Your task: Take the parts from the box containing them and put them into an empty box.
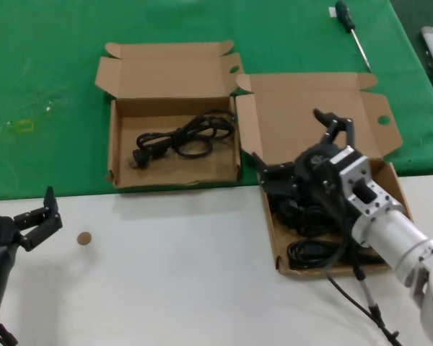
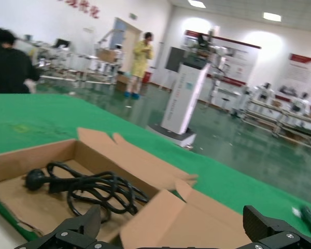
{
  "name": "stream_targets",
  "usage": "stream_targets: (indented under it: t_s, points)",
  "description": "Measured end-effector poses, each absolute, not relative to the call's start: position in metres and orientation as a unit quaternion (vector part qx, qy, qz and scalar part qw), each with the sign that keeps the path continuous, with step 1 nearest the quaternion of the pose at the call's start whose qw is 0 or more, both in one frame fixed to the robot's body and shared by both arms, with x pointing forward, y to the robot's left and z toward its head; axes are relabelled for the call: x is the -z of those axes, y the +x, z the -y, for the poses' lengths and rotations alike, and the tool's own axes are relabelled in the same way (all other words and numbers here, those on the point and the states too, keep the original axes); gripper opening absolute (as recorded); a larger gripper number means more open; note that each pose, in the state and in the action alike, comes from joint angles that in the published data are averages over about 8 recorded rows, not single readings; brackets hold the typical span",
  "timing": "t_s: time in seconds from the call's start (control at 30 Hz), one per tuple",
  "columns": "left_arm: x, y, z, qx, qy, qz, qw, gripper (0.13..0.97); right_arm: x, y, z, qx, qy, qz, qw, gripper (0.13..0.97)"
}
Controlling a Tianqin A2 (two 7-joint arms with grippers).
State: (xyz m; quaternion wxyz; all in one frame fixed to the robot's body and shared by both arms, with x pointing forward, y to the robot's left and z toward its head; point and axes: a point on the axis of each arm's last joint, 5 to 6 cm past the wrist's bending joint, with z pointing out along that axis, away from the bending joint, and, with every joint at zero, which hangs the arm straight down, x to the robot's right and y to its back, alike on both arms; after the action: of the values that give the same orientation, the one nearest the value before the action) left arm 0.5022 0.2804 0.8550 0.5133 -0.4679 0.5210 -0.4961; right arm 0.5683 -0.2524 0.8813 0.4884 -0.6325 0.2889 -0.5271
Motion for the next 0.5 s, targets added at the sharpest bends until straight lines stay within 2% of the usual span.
stream_targets:
  t_s: [0.5]
  points:
    - [-0.855,0.502,-0.280,0.496,-0.468,-0.521,0.513,0.966,-0.862,0.528,0.271,0.518,-0.560,-0.413,0.498,0.966]
